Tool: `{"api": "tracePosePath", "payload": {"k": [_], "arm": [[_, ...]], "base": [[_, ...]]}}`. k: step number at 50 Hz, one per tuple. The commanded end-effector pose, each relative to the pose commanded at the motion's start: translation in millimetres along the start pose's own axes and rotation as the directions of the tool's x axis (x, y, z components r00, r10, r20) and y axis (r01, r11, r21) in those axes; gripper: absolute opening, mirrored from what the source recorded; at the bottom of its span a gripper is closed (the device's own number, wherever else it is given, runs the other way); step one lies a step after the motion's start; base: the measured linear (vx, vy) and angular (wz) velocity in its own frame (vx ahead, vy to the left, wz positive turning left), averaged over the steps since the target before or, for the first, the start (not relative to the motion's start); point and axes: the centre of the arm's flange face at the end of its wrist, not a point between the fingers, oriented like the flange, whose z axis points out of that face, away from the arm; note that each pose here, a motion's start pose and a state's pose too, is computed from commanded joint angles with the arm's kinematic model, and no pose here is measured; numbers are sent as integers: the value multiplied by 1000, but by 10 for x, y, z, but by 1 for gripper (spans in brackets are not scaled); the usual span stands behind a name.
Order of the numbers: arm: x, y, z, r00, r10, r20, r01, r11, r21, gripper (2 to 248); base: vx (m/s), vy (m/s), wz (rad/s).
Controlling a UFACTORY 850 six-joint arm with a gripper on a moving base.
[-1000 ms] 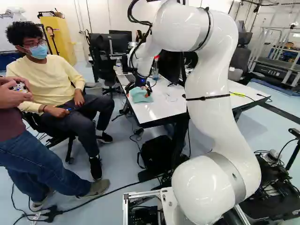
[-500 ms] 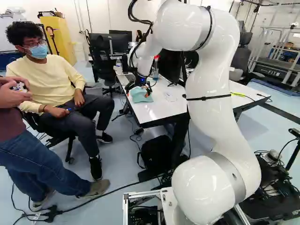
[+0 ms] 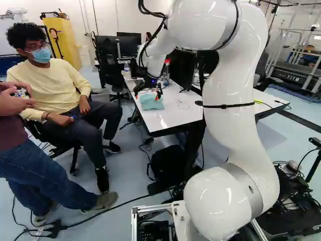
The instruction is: Clean the table with the green towel
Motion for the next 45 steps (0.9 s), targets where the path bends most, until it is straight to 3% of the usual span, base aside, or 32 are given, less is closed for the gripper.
{"api": "tracePosePath", "payload": {"k": [11,22,34,45], "arm": [[66,-21,-163,996,-2,-90,3,1000,5,247],[47,-46,-351,978,-6,-208,8,1000,8,247],[-29,15,-492,947,0,-322,2,1000,4,247],[-16,181,-571,905,30,-424,-33,999,0,247]], "base": [[0,0,0],[0,0,0],[0,0,0],[0,0,0]]}}
